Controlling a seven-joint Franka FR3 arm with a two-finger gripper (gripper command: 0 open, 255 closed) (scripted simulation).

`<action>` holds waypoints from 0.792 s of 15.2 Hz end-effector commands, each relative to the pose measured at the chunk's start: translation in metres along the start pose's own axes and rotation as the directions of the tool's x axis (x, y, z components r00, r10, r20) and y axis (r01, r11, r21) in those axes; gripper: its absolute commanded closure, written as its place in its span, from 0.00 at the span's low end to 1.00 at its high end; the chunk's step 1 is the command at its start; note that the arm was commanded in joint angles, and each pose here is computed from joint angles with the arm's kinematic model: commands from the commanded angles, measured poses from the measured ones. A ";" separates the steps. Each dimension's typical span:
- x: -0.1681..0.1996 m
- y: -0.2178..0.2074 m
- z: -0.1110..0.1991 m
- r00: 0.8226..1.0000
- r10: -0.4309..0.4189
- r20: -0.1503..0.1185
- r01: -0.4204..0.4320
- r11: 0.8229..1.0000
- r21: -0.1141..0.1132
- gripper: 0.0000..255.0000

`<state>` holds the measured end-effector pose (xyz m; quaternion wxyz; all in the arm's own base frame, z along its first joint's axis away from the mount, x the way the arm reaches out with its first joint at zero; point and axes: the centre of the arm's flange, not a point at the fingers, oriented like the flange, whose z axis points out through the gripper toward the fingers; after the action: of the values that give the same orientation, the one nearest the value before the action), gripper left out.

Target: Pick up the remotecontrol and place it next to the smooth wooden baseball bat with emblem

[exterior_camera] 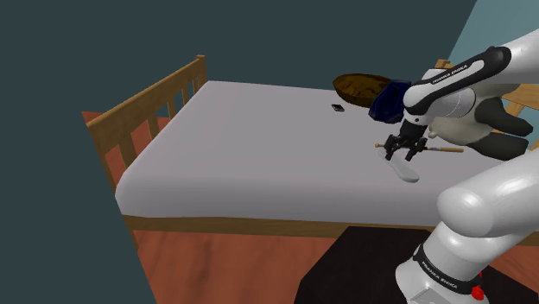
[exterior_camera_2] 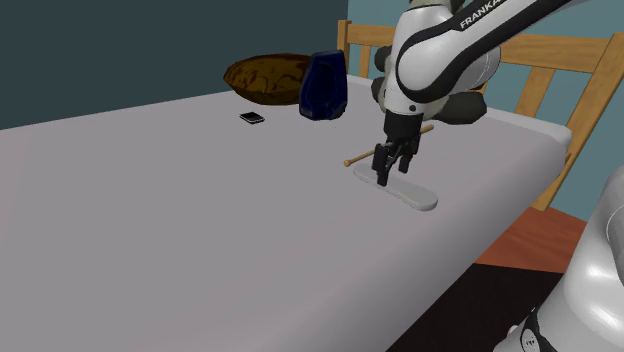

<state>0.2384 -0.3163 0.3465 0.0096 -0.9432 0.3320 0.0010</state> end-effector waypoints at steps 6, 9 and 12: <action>0.000 0.000 -0.026 1.000 0.000 0.000 0.000 1.000 0.000 0.00; 0.000 0.000 -0.050 1.000 0.000 0.000 0.000 1.000 0.000 0.00; 0.000 0.000 -0.050 1.000 0.000 0.000 0.000 1.000 0.000 0.00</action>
<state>0.2385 -0.3172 0.3960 0.0095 -0.9432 0.3320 0.0007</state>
